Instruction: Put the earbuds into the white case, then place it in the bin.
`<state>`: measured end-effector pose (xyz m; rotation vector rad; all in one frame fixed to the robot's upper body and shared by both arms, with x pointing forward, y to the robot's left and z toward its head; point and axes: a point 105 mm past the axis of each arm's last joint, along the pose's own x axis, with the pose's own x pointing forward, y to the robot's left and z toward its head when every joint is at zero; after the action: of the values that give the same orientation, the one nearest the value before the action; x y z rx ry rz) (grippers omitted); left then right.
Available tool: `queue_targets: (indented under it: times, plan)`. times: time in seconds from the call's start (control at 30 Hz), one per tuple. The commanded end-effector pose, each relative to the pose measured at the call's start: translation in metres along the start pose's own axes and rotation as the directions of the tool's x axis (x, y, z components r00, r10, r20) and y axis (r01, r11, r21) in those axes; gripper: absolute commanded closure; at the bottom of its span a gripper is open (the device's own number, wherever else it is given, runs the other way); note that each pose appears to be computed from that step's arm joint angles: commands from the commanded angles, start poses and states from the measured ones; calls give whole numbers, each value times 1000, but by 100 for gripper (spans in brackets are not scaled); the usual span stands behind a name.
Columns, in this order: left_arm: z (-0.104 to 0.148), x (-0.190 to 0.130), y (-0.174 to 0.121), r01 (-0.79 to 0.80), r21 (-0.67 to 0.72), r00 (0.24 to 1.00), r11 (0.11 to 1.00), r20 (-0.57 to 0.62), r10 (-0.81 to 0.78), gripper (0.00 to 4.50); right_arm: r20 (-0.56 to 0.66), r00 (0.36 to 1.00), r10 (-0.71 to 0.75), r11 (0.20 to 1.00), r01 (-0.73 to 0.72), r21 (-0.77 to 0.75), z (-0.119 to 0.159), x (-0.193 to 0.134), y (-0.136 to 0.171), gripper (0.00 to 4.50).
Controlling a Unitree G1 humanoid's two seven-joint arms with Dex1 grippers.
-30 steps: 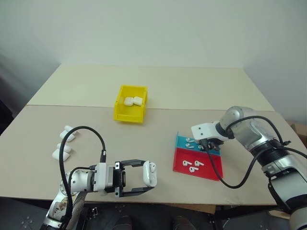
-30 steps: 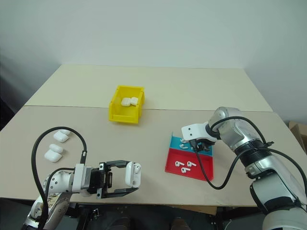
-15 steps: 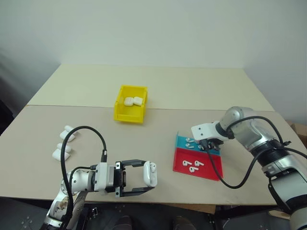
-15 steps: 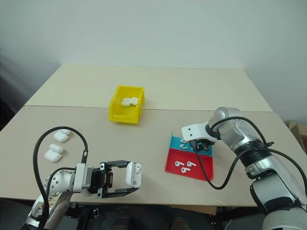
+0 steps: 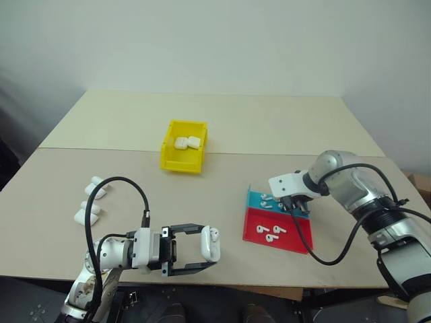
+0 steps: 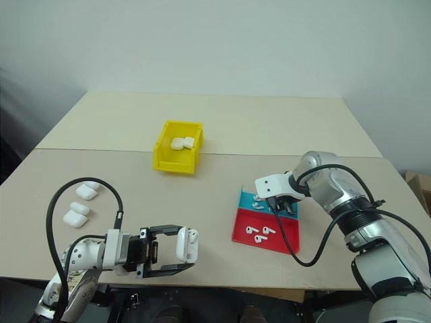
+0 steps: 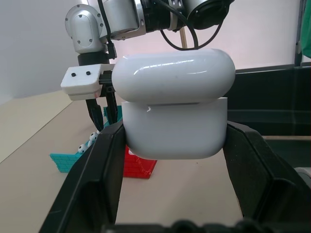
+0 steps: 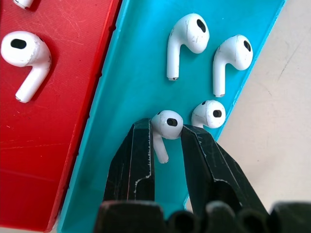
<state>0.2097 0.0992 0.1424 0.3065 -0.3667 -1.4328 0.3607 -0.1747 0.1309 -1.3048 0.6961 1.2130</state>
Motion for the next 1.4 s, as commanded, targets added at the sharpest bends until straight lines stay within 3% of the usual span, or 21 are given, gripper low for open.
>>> queue_targets:
  times: [0.03,0.3,0.47,0.6,0.7,0.83,1.03,1.07,1.4]
  plan:
    - [8,2,2,0,38,1000,999,20,-1,175,-4,1000,-10,1000,10,2,-4,-4,1,384]
    - [23,5,9,-23,38,997,999,72,21,175,226,971,-80,995,65,75,24,-60,2,384]
    - [43,14,24,-54,49,989,997,143,47,175,424,858,-289,952,213,220,46,-121,-6,384]
    - [59,23,34,-67,32,981,997,183,60,175,562,706,-431,897,270,349,65,-160,-4,384]
    - [74,32,42,-86,-10,969,996,231,86,175,714,506,-485,872,220,437,84,-190,8,384]
    - [84,36,46,-71,-14,962,997,265,72,175,832,296,-469,883,170,437,102,-215,32,384]
    - [90,43,51,-49,11,957,999,285,44,175,928,88,-363,932,65,358,128,-223,64,384]
    - [90,43,51,-46,11,957,999,288,41,175,936,67,-345,938,48,342,130,-222,68,384]
    - [87,44,52,-18,28,960,999,280,9,175,946,113,-305,941,-116,318,146,-195,80,384]
